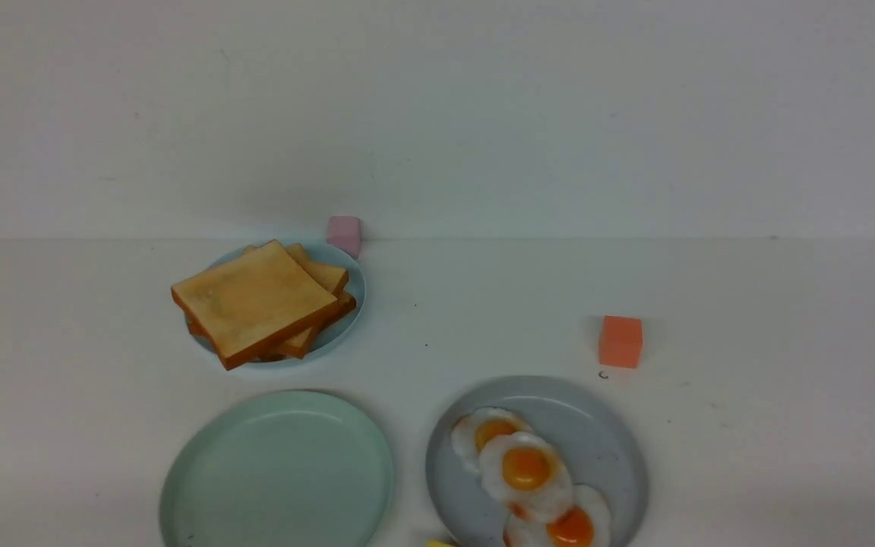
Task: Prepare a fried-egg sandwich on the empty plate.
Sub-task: Use the left arm to grab a slice of bread
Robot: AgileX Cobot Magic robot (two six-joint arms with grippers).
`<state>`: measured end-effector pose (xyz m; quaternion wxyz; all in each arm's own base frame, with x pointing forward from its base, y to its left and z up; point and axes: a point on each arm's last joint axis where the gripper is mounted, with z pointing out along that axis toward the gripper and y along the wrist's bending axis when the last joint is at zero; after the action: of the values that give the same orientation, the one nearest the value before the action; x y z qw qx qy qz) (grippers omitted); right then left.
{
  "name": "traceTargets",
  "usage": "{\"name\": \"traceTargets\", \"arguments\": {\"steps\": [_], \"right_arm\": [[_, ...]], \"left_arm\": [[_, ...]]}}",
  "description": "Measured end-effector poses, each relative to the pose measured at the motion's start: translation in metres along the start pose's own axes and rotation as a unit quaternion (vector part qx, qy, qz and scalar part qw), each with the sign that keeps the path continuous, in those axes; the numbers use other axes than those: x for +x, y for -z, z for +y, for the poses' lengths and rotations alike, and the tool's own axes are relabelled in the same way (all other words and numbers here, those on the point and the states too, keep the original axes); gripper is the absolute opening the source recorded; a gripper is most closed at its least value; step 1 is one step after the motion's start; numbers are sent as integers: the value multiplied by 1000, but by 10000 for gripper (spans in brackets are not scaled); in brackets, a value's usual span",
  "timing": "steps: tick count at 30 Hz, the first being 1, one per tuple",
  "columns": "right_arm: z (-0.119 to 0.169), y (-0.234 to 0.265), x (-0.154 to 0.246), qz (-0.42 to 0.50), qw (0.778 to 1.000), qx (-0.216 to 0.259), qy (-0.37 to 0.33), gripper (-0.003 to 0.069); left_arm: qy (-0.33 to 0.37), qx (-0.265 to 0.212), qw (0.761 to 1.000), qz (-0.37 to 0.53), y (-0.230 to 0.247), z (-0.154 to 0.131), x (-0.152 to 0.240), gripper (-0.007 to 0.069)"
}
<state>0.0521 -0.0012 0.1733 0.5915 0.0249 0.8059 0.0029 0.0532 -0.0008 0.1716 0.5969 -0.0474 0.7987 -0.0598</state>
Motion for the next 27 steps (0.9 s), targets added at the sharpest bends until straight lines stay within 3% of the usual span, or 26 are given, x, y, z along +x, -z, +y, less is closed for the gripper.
{"name": "traceTargets", "arguments": {"steps": [14, 21, 27], "right_arm": [[-2, -1, -3, -25, 999, 12, 33, 238], [0, 2, -23, -137, 990, 0, 14, 238], [2, 14, -48, -286, 958, -11, -2, 238]], "left_arm": [[-8, 1, 1000, -14, 0, 0, -2, 238], [-1, 39, 989, -140, 4, -7, -25, 238], [62, 92, 956, -272, 15, -13, -48, 238]]}}
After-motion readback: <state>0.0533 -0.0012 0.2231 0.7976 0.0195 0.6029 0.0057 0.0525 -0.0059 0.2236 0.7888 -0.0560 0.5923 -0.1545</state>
